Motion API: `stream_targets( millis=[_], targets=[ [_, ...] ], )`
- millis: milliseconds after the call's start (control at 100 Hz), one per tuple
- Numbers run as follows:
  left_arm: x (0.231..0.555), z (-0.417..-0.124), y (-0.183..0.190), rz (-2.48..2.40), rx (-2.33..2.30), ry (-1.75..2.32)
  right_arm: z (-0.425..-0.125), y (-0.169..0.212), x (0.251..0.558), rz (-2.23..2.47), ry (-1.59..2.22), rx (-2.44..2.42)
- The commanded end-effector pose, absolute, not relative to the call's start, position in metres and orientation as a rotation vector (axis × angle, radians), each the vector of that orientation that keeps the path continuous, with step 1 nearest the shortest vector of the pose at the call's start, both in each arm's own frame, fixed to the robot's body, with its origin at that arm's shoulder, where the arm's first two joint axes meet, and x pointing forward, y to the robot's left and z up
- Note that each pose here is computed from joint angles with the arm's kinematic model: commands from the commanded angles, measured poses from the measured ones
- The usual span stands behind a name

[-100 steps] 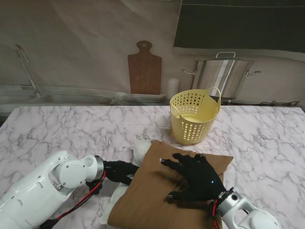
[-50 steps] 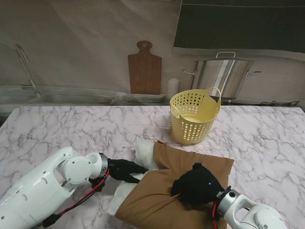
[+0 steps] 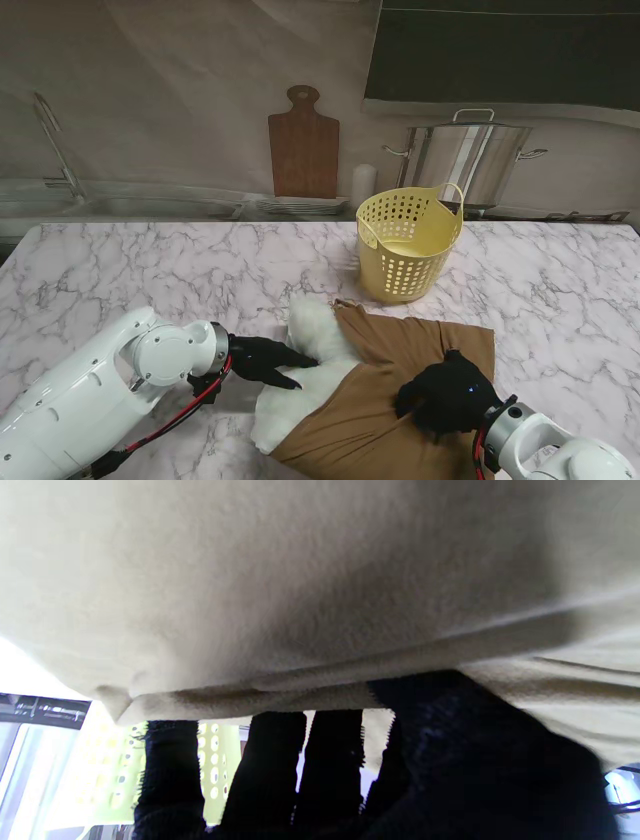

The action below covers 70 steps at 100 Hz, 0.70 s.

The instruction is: Remove the pillowcase from the pillow and put it in the laundry basket

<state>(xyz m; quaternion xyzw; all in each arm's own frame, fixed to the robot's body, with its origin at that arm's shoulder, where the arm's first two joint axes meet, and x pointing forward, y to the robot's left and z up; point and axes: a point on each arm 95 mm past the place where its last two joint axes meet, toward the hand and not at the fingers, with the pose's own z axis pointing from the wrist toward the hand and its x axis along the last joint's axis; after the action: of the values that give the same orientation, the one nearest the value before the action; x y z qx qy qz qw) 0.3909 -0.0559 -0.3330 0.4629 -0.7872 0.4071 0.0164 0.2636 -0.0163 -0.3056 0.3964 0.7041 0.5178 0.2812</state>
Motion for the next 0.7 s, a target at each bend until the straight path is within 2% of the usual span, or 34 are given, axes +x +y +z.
stream_targets(
  millis=[0,140,500,690],
  targets=[
    [0.379,-0.360,-0.038,1.146,1.497,-2.453,-0.328,-0.026,0.266,1.329,1.935,1.111],
    [0.376,-0.348,-0.036,1.365,1.486,-2.390,-0.333,-0.014,0.275,1.406,1.945,1.114],
    [0.363,-0.294,-0.029,1.873,1.402,-2.312,-0.332,0.000,0.290,1.491,1.916,1.121],
    [0.349,-0.284,-0.040,2.039,1.293,-2.170,-0.328,0.001,0.290,1.498,1.904,1.120]
  ],
)
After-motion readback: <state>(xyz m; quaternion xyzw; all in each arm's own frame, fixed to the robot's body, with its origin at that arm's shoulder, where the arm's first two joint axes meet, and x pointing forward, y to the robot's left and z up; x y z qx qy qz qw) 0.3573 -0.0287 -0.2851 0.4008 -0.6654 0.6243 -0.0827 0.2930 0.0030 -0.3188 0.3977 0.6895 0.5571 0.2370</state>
